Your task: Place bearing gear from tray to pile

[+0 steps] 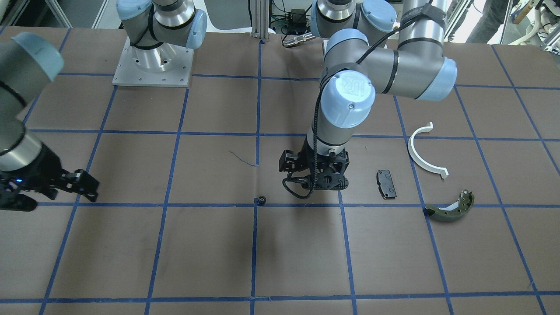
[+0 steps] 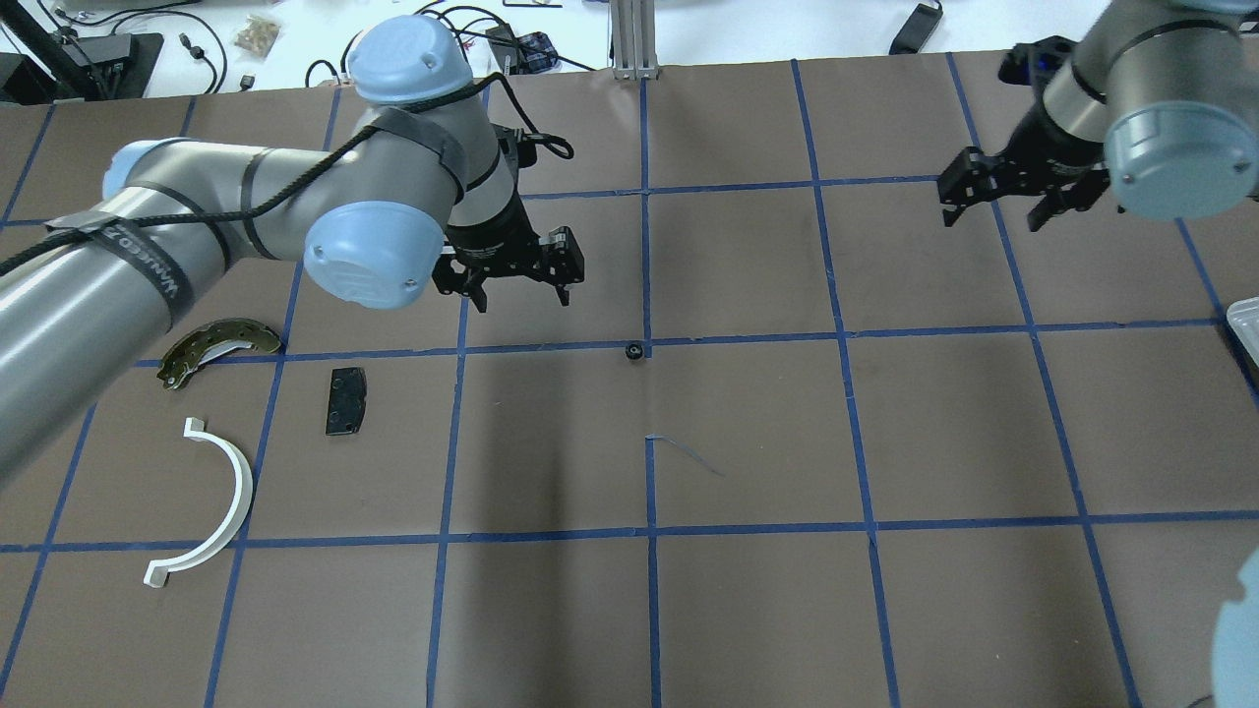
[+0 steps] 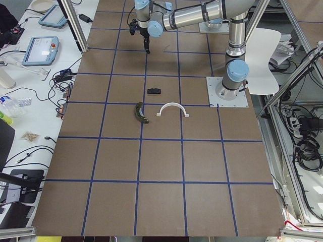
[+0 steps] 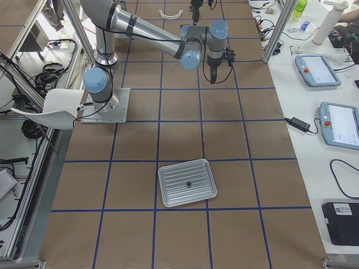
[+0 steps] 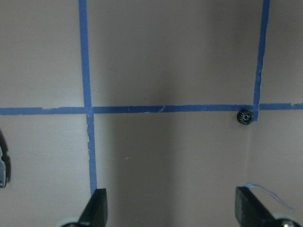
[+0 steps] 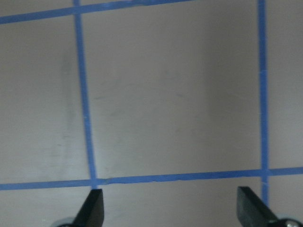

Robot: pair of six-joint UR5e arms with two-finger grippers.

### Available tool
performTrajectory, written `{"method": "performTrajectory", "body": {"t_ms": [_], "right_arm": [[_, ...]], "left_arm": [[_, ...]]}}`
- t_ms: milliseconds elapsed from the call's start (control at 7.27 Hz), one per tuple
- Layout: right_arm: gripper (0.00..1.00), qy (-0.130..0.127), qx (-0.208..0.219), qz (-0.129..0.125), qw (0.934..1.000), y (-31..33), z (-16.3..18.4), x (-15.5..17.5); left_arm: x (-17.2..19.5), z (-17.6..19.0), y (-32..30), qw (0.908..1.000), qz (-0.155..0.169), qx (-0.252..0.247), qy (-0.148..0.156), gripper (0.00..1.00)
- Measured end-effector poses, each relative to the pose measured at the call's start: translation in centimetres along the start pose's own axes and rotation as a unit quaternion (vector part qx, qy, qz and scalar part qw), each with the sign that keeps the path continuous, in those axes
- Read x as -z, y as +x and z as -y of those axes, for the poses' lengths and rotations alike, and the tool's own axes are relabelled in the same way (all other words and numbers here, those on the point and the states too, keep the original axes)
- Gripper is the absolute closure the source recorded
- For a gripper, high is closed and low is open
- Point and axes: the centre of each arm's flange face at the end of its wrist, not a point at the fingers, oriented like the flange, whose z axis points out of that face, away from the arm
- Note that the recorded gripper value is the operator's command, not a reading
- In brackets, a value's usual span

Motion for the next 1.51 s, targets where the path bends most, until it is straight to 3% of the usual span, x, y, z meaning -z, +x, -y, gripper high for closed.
{"method": "performTrajectory", "body": {"t_ms": [413, 688, 825, 1101, 1238, 1513], "right_arm": [[0.00, -0.010, 0.035, -0.026, 0.9990, 18.3, -3.2, 0.8], [0.01, -0.019, 0.048, -0.027, 0.9983, 27.2, -6.3, -0.3], [0.05, -0.018, 0.052, -0.029, 0.9981, 30.6, -7.2, -1.8], [0.19, -0.014, 0.064, -0.034, 0.9972, 36.2, -8.4, -6.1], [0.30, -0.015, 0.070, -0.034, 0.9969, 38.5, -9.2, -8.1], [0.30, -0.016, 0.077, -0.035, 0.9963, 40.8, -10.3, -9.7]], "left_arm": [[-6.4, 1.1, 4.9, 0.9996, 0.000, -0.006, 0.026, 0.04], [-9.2, 1.1, 6.8, 0.9994, 0.011, -0.006, 0.032, 0.03], [-10.3, 1.0, 7.6, 0.9994, 0.013, -0.004, 0.032, 0.04], [-11.8, 0.7, 8.6, 0.9994, 0.016, 0.000, 0.031, 0.25], [-12.0, 0.6, 8.7, 0.9993, 0.020, -0.002, 0.033, 0.25], [-12.4, 0.1, 9.1, 0.9988, 0.032, -0.009, 0.035, 0.25]]}}
